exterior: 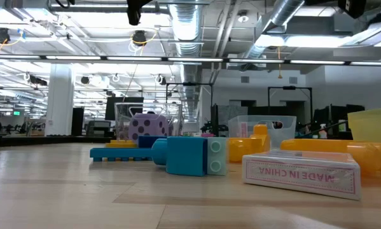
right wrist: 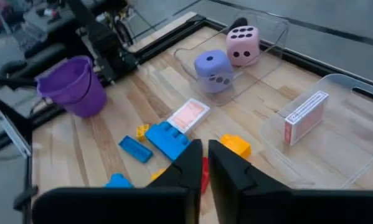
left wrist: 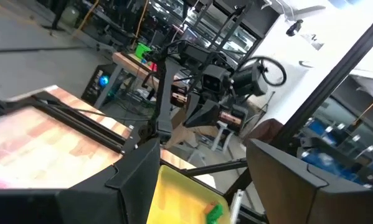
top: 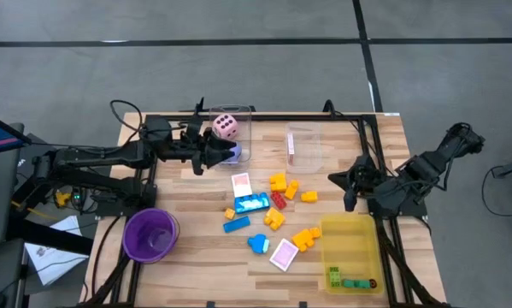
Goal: Pick & Place Toys
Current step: Put the red game piece into the bin
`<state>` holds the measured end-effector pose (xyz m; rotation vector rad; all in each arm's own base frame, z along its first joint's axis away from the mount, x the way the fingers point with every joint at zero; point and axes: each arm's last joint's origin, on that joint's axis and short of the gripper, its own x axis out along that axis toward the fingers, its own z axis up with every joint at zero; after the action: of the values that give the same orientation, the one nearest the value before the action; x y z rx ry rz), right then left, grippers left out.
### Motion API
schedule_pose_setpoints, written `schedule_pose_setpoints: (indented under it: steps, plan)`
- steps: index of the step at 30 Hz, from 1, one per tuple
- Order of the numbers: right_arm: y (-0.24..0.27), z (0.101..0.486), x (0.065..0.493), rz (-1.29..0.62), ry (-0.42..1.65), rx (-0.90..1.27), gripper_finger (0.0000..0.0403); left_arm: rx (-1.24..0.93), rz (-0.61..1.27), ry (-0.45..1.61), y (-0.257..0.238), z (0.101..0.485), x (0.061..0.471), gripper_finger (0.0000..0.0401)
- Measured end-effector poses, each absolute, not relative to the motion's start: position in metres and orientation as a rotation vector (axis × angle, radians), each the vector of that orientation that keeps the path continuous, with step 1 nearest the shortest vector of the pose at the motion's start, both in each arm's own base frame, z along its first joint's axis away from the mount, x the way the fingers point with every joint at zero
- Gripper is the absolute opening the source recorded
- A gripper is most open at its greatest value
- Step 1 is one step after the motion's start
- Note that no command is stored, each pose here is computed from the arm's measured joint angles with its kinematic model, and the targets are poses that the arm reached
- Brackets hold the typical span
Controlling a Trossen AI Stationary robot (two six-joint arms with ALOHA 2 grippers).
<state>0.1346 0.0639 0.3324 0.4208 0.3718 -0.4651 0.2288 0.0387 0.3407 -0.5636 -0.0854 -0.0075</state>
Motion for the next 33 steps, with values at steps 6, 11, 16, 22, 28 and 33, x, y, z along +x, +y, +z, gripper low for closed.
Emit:
schedule_pose_setpoints:
  steps: [6, 11, 16, 22, 28, 33]
  plan:
    - [0.055, 0.333, 0.136, -0.496, 0.371, 0.46, 0.0082, -0.49, 0.072, -0.067, 0.028, 0.337, 0.231, 0.0236]
    - [0.05, 0.334, 0.137, -0.489, 0.388, 0.494, 0.0143, -0.475, 0.118, -0.013, 0.021, 0.331, 0.232, 0.0236]
    - [0.047, 0.336, 0.14, -0.493, 0.375, 0.472, 0.0197, -0.47, 0.162, 0.071, 0.011, 0.322, 0.232, 0.0236]
    - [0.043, 0.336, 0.141, -0.515, 0.374, 0.456, 0.0231, -0.459, 0.175, 0.172, -0.003, 0.313, 0.23, 0.0236]
    - [0.041, 0.336, 0.142, -0.53, 0.371, 0.455, 0.0234, -0.507, 0.201, 0.325, -0.013, 0.294, 0.232, 0.0236]
    - [0.041, 0.336, 0.142, -0.53, 0.371, 0.456, 0.0234, -0.478, 0.187, 0.429, -0.027, 0.274, 0.248, 0.0236]
